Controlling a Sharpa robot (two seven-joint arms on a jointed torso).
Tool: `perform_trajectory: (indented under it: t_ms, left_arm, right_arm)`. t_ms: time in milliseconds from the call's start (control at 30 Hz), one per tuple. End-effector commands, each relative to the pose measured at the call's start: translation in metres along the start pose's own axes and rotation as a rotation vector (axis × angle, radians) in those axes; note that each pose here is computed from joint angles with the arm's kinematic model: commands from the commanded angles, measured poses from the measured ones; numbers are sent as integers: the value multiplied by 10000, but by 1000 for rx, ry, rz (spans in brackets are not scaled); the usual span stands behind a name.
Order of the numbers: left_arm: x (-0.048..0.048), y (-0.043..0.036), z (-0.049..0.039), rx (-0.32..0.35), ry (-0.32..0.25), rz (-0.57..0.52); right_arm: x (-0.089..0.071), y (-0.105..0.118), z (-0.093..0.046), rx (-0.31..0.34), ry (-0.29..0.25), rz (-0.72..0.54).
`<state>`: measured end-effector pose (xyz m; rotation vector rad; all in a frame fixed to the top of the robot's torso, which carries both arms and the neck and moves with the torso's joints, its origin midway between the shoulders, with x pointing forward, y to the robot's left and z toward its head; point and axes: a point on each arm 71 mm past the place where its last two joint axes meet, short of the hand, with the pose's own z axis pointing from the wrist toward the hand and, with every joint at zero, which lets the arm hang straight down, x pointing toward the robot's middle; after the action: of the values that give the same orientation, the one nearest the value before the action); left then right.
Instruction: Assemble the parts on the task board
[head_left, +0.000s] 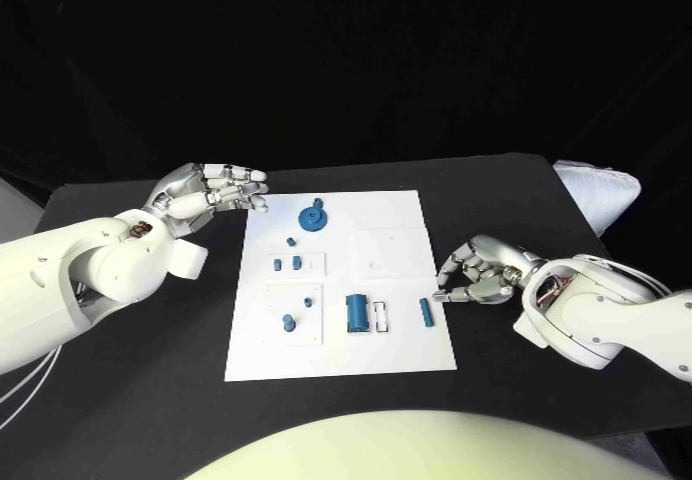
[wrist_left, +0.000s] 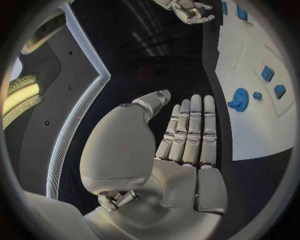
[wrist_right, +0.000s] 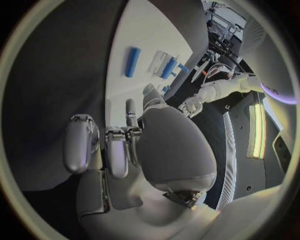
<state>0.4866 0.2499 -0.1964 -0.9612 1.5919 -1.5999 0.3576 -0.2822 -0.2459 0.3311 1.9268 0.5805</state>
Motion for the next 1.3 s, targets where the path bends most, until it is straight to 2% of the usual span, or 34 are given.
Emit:
perform_trajectory:
  t_ms: [33,433,833,1300]
  left_arm:
    - [17,-14,0,18,7,-10]
    - [10,-14,-12,18,7,-11]
    - [3,-12,-15,15,6,-10]
    - [-4,-11,-22,12,6,-11]
  right_arm:
    - [46,-30,-14,38,-2,-118]
    - [264,-24,34,85,32,-158]
    - [422,74,87,64,51,-146]
    - [605,95,133,54,117,-205]
